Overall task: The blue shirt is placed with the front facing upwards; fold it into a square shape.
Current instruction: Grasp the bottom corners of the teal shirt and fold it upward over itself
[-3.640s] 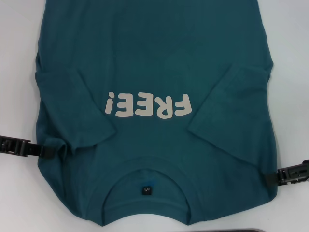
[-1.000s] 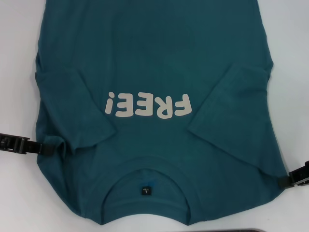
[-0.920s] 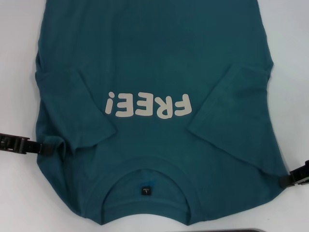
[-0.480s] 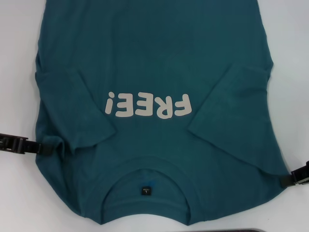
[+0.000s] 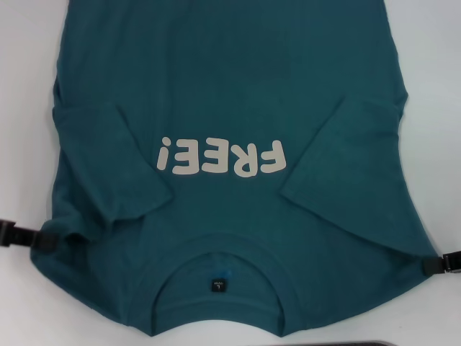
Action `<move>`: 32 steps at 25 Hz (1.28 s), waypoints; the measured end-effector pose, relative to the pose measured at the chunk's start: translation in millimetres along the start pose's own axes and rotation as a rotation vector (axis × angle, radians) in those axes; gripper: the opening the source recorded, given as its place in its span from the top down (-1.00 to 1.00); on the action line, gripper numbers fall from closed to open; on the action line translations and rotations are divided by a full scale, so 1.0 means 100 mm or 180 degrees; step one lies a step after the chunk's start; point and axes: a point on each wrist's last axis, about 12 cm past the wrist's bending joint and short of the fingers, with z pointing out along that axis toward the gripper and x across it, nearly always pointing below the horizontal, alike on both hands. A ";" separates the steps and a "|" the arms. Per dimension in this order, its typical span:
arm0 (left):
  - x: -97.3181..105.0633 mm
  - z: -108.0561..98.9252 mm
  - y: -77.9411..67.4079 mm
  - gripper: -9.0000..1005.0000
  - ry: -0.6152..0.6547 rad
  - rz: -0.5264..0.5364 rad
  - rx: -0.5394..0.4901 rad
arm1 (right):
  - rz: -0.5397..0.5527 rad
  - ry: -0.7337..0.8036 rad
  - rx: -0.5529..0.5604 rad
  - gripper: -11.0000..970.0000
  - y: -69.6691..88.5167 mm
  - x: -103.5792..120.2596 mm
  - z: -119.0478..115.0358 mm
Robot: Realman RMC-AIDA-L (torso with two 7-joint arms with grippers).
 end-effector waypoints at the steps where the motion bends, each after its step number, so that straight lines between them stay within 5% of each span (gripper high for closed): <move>1: 0.02 -0.01 0.01 0.88 0.0011 -0.0016 -0.0001 | -0.0010 -0.0062 -0.0025 0.89 -0.01 0.03 0.00; 15: 0.45 -0.14 0.13 0.88 0.0019 -0.0302 -0.0012 | -0.0053 -0.0246 -0.0164 0.90 -0.03 0.11 0.06; 32: 0.56 -0.15 0.15 0.89 0.0055 -0.0339 0.0004 | 0.0115 -0.0590 -0.0237 0.89 -0.14 0.49 -0.03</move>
